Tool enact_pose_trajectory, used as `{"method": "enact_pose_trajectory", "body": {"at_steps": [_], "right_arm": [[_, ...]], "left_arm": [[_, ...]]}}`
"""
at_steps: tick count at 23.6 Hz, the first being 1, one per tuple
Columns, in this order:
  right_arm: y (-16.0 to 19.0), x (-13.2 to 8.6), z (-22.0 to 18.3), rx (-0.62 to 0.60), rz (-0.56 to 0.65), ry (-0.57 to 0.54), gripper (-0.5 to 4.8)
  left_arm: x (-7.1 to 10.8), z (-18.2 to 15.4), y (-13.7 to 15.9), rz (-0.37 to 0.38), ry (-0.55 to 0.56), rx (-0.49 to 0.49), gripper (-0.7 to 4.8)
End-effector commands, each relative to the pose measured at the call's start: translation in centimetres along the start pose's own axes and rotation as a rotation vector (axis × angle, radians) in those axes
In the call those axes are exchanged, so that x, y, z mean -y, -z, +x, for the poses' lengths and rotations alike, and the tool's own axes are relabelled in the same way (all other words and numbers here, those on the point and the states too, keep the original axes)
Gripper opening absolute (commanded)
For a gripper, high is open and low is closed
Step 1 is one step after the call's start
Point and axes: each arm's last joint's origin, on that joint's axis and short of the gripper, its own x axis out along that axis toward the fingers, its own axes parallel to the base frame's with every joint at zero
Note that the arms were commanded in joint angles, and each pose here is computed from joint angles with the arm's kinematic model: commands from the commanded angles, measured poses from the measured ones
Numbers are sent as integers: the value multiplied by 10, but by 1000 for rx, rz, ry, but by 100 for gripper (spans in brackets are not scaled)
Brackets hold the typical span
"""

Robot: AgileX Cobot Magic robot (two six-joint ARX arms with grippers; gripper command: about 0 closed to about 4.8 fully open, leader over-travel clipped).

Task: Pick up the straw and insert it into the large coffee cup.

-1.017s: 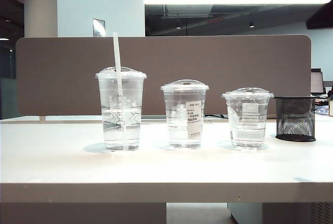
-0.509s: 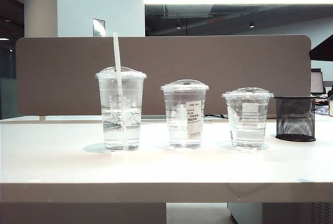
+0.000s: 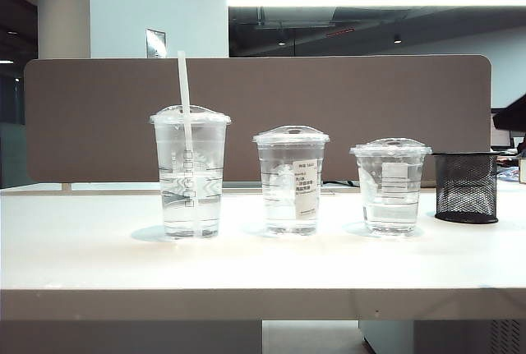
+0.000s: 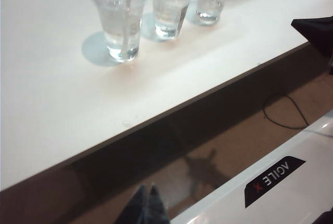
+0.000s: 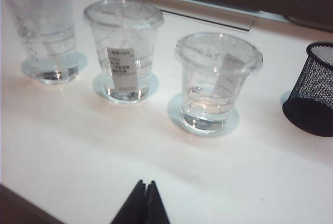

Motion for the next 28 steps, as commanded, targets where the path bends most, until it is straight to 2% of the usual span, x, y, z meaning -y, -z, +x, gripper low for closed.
{"method": "enact_pose_trajectory", "body": {"at_steps": [1, 3, 8, 19, 20, 21, 23, 25, 28], "right_arm": [[3, 0, 0, -30, -2, -6, -8], [10, -1, -1, -99, -17, -8, -8], [27, -1, 0, -145, -27, 13, -8], [27, -1, 0, -151, -29, 13, -8], [27, -1, 0, -151, -29, 13, -8], [27, -1, 0, -151, -29, 13, -8], [28, -1, 0, -151, -29, 13, -8], [28, -1, 0, -151, -29, 13, -8], [27, -1, 0, -151, -29, 13, -8]], "left_arm": [[-1, 4, -4, -27, -29, -29, -3], [-2, 8, -7, -36, -31, -46, -3], [-2, 8, -9, -36, -31, -47, -3], [-4, 16, -14, -39, -30, -82, -3], [-5, 20, -16, 37, -27, -57, -3], [-7, 24, -20, 49, -29, -16, -3], [-15, 48, -35, 142, -52, 205, -3], [-23, 78, -38, 175, -65, 333, -3], [-33, 112, -27, 176, -79, 364, -3]]}}
